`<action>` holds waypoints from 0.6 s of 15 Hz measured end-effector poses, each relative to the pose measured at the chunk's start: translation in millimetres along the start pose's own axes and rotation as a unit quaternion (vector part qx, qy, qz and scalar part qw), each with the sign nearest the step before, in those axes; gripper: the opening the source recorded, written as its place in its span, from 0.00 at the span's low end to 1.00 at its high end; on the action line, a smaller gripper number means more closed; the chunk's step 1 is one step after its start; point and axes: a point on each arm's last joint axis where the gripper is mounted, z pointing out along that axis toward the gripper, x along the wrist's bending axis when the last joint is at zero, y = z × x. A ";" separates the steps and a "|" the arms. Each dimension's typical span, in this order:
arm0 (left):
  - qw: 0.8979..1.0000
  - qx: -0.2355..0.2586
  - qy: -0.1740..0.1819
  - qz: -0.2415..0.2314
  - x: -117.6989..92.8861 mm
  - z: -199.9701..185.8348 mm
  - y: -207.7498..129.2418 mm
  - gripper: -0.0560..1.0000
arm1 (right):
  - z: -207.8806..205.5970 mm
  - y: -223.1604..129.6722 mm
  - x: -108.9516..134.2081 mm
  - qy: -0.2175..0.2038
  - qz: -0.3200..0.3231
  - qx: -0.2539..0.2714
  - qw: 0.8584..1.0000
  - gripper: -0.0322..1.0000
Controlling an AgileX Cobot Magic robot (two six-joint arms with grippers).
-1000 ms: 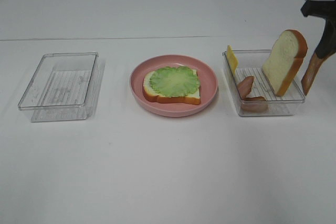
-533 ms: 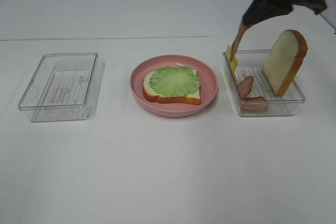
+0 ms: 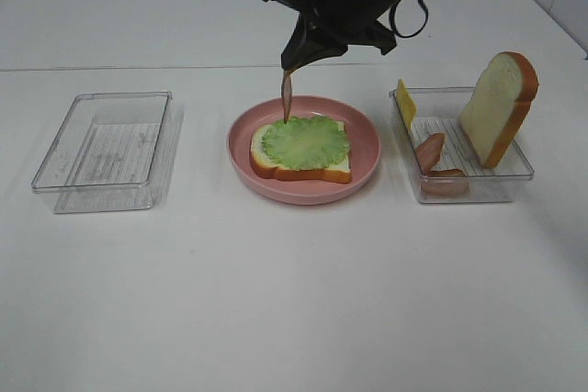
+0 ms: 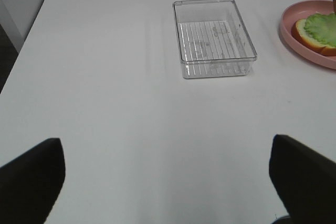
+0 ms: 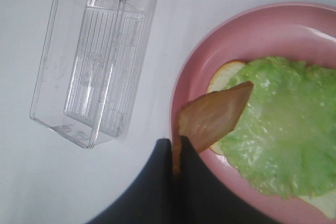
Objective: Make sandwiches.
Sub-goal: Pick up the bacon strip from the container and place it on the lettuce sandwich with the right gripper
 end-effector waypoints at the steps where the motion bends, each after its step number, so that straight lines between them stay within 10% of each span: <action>1: 1.000 0.000 0.000 0.000 0.0 0.0 0.0 0.98 | 13.4 2.2 0.2 0.005 -0.001 0.011 1.000 0.05; 9: 1.000 0.000 0.000 0.000 0.0 0.0 0.0 0.98 | 50.7 -3.0 -21.2 -0.036 -0.022 0.076 0.996 0.05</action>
